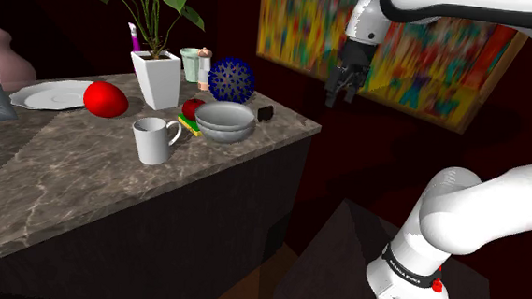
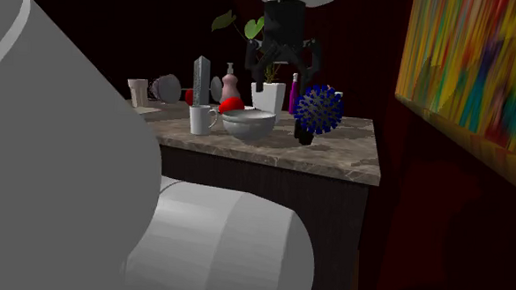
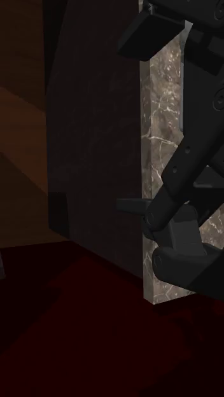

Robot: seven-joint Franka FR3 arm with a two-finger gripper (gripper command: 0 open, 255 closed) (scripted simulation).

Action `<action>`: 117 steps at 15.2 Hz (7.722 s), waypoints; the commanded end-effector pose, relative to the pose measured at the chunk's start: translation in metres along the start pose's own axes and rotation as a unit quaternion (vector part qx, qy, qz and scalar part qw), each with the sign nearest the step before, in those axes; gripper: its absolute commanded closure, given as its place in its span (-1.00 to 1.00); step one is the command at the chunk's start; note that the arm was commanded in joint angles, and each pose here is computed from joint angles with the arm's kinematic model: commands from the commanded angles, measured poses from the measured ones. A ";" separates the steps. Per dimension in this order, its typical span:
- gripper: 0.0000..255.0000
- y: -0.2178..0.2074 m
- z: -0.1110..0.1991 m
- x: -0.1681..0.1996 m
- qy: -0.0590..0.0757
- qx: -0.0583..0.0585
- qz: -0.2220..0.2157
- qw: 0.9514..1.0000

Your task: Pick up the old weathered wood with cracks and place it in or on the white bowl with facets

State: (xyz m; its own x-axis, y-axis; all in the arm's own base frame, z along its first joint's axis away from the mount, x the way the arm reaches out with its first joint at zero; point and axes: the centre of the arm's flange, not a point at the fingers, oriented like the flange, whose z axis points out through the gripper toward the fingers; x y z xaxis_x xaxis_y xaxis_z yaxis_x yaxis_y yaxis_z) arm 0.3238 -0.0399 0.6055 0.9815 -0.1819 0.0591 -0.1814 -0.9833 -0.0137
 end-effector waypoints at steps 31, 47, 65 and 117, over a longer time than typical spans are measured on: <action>-1.00 -0.014 0.165 0.269 -0.019 0.020 0.097 0.995; 1.00 -0.014 0.165 0.269 -0.019 0.020 0.097 0.995; -1.00 0.001 0.199 0.234 0.010 -0.031 0.163 0.986; 1.00 -0.028 0.012 0.245 0.010 -0.031 0.163 0.986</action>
State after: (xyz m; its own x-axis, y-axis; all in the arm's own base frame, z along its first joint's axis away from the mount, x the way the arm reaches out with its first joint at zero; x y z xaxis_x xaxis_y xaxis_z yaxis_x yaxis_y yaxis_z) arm 0.5690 -0.0668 0.6068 0.8698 -0.4869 0.0805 -0.4901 -0.8713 0.0259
